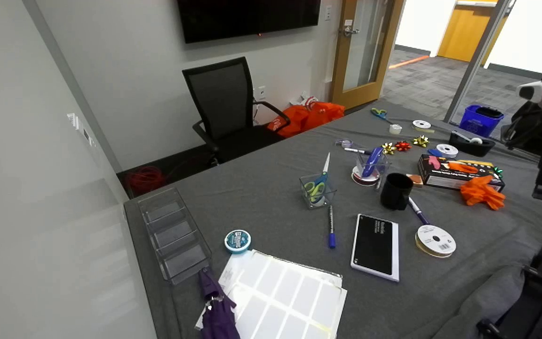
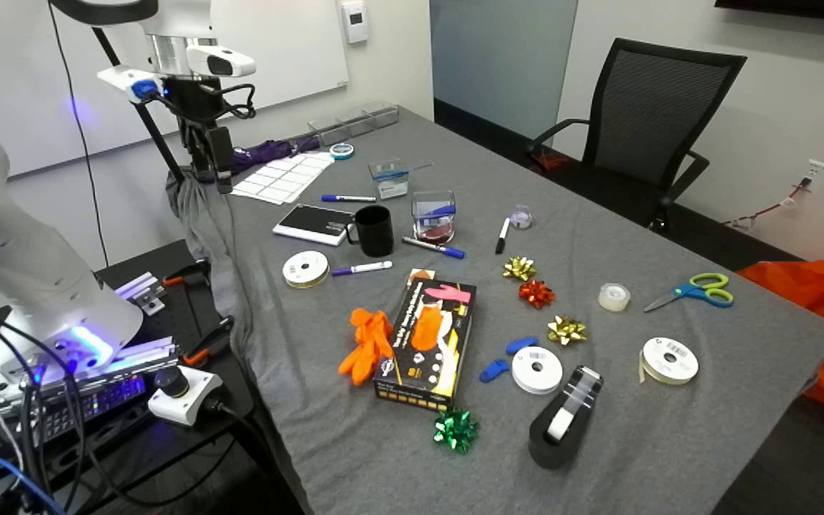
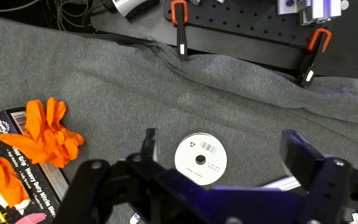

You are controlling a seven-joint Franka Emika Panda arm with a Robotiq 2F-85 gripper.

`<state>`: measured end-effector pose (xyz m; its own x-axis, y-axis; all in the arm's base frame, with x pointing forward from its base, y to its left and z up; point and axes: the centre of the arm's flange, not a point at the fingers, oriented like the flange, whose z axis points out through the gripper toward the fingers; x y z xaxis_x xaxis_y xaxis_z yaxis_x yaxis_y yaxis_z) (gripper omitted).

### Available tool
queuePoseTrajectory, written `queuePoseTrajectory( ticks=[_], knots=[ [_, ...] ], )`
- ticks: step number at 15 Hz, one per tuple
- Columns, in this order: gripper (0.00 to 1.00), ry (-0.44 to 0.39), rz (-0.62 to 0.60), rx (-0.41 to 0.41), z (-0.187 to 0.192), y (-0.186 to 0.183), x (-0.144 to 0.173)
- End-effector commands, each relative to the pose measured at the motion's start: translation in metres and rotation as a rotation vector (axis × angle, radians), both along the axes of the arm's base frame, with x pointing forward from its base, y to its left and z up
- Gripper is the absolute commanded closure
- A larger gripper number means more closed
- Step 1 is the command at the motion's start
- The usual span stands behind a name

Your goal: Put the tape in the left bowl

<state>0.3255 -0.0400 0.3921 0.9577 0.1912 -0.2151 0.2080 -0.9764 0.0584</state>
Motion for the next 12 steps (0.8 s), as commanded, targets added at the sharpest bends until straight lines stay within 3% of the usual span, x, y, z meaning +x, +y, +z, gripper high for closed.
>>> queuePoseTrajectory(
  ticks=[1,7,12],
  knots=[
    [0.00,0.000,0.000,0.000,0.000,0.000,0.000],
    [0.00,-0.024,-0.033,0.040,-0.002,0.006,0.012],
    [0.00,-0.121,-0.124,0.128,0.003,0.028,0.036]
  ],
)
